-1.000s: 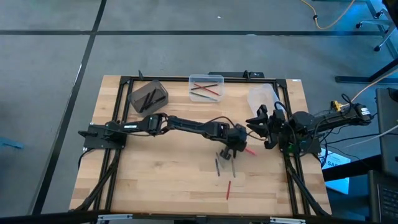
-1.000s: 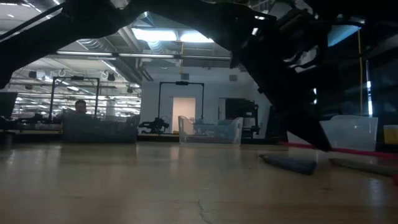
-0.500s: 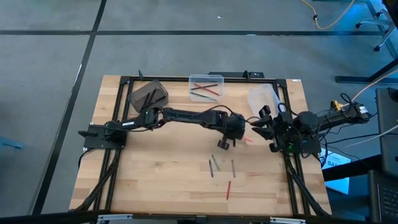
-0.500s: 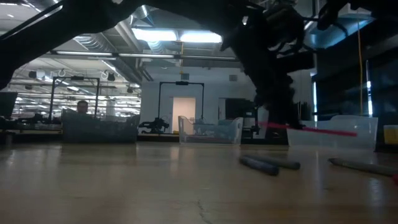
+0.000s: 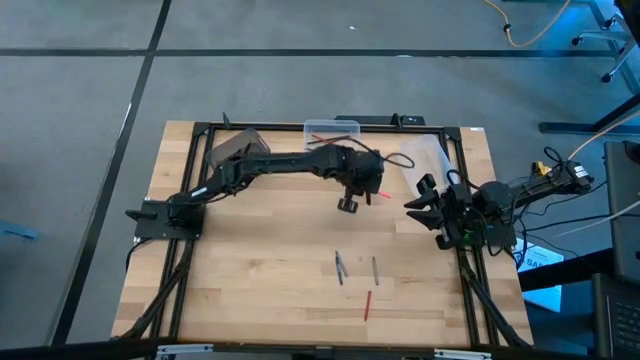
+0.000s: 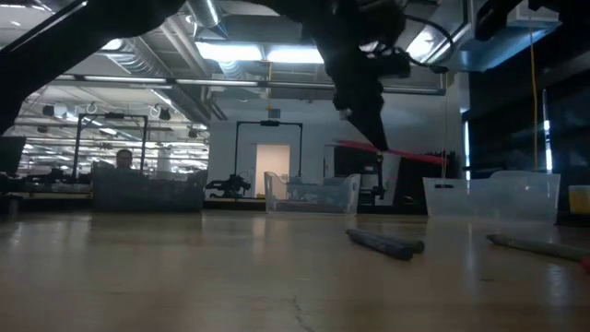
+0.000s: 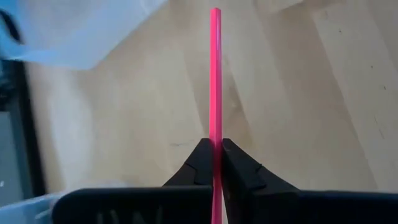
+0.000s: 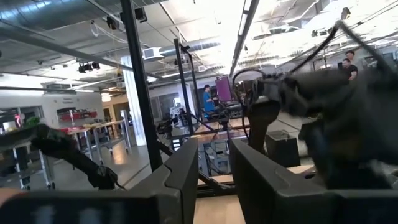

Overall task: Sort crayons/erasers/pens/pencils in bins
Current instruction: Put the pink pencil into the left transparent bin

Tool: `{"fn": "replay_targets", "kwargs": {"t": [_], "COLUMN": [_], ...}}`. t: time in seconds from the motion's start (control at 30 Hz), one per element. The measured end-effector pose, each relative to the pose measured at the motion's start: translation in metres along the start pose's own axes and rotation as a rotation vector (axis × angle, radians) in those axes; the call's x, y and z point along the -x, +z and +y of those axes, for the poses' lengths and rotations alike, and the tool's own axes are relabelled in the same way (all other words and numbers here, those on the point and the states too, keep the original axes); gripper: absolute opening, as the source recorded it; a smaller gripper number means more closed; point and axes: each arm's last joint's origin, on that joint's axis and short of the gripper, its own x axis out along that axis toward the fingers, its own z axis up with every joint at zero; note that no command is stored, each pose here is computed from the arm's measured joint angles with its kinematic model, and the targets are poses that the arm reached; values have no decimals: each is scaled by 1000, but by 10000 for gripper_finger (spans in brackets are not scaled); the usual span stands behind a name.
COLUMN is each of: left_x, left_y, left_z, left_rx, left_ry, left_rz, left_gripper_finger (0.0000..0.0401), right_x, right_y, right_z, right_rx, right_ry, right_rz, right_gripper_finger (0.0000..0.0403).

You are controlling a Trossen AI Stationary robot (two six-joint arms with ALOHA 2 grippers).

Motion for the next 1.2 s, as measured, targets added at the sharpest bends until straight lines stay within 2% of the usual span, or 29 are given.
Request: {"fn": "replay_targets", "kwargs": {"t": [0.2, 0.47, 0.67, 0.8, 0.97, 1.13, 1.2], "left_x": [31, 60, 83, 92, 77, 52, 39], "left_y": [-7, -30, -61, -87, -118, -135, -142], "left_z": [19, 47, 65, 72, 77, 89, 91], "left_rx": [31, 89, 140, 165, 176, 162, 142], "left_ry": [28, 41, 90, 124, 182, 277, 282], "left_rz": [-16, 30, 3, -63, -83, -129, -116], "left_gripper_finger": [1, 0, 0, 0, 0, 0, 0], "right_x": [0, 1, 2, 2, 1, 1, 1], "right_y": [-1, -2, -3, -3, -3, -4, -4], "right_z": [2, 6, 8, 7, 6, 5, 5], "right_rx": [1, -5, 12, 15, 41, 45, 46], "right_ry": [-23, 1, -14, -20, -71, -86, -89], "right_rz": [4, 17, 24, 23, 21, 24, 23], "right_gripper_finger": [97, 97, 97, 97, 97, 97, 97]}}
